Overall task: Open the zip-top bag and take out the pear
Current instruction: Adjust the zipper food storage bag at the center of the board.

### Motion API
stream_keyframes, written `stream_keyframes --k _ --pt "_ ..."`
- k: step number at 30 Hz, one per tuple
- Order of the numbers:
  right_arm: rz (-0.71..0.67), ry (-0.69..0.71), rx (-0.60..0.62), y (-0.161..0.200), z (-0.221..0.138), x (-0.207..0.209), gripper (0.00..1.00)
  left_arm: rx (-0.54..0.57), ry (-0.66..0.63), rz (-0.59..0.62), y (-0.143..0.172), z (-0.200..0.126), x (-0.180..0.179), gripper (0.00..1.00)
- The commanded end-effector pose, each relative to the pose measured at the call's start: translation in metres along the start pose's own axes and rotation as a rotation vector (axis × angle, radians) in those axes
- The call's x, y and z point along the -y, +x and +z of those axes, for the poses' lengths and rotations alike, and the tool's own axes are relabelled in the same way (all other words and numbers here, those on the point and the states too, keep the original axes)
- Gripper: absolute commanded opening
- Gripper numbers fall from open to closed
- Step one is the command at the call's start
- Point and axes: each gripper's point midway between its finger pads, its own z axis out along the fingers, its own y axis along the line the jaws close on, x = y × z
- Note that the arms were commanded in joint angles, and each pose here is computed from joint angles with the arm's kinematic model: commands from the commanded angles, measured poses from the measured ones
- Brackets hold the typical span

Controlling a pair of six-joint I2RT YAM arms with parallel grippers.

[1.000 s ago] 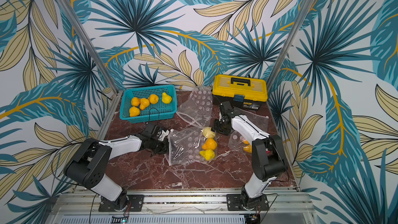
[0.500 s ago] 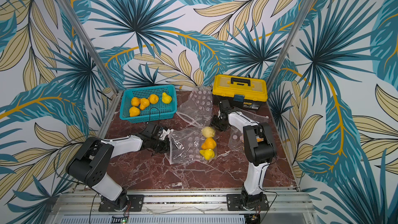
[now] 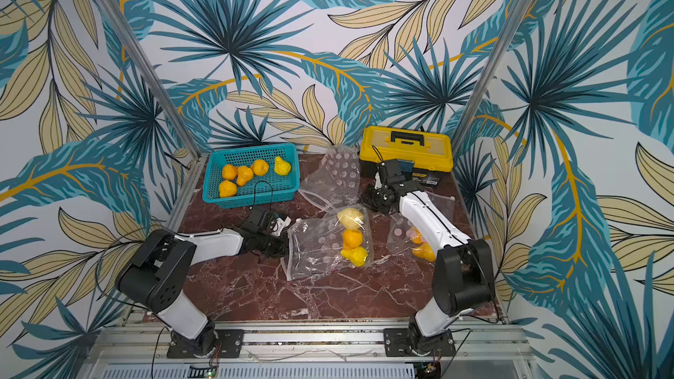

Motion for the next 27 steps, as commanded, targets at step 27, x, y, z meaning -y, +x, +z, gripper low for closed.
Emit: stream_keyframes --k 27 --pt "-0.232 0.573 0.075 -0.032 -0.023 0.067 0.40 -0.092 -0.221 -0.087 0.045 0.005 -0.057 0.55"
